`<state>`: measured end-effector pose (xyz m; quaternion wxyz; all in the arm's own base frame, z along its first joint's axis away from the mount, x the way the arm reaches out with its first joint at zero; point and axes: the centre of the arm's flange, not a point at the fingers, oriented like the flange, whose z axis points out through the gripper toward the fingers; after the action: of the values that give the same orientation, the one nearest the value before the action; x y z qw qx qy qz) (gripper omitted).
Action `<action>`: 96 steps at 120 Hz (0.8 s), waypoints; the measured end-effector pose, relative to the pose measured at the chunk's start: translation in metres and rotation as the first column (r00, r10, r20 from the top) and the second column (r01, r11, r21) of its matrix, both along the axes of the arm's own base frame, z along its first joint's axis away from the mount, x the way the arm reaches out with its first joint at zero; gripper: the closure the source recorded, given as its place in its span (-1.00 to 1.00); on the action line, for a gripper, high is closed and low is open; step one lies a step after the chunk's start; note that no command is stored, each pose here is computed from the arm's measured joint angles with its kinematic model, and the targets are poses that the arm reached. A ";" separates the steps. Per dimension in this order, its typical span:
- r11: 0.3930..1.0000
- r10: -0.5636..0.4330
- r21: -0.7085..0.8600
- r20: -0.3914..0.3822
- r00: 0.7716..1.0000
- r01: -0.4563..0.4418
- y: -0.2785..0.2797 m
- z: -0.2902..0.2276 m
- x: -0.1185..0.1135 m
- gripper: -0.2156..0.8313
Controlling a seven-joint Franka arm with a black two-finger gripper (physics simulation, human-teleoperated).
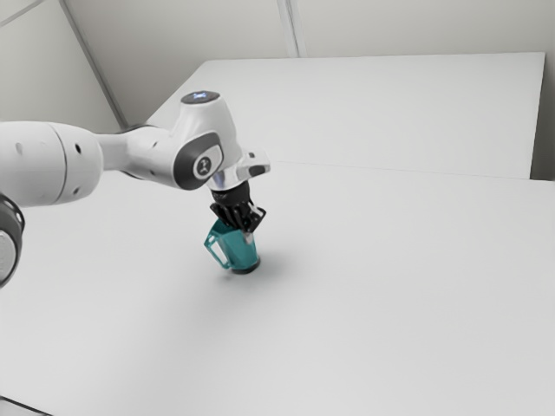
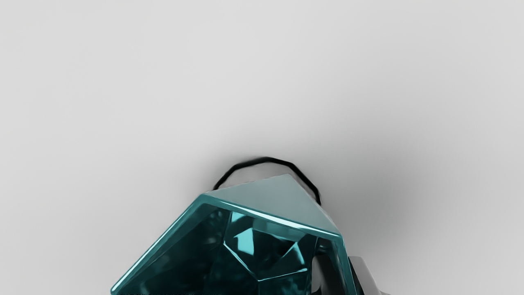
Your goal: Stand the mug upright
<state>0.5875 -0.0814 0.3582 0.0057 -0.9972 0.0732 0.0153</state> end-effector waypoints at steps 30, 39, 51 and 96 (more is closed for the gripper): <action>1.000 0.008 -0.010 0.008 1.000 -0.008 -0.007 -0.002 0.001 0.34; 1.000 0.007 -0.014 0.024 1.000 -0.006 -0.010 0.007 0.000 0.07; 1.000 0.009 -0.024 0.054 0.999 -0.008 -0.012 0.027 -0.001 -0.18; 0.996 0.077 -0.062 0.145 0.986 -0.069 0.032 0.179 0.028 -0.52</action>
<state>0.6154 -0.0491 0.5374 -0.0176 -0.9974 0.0365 -0.0601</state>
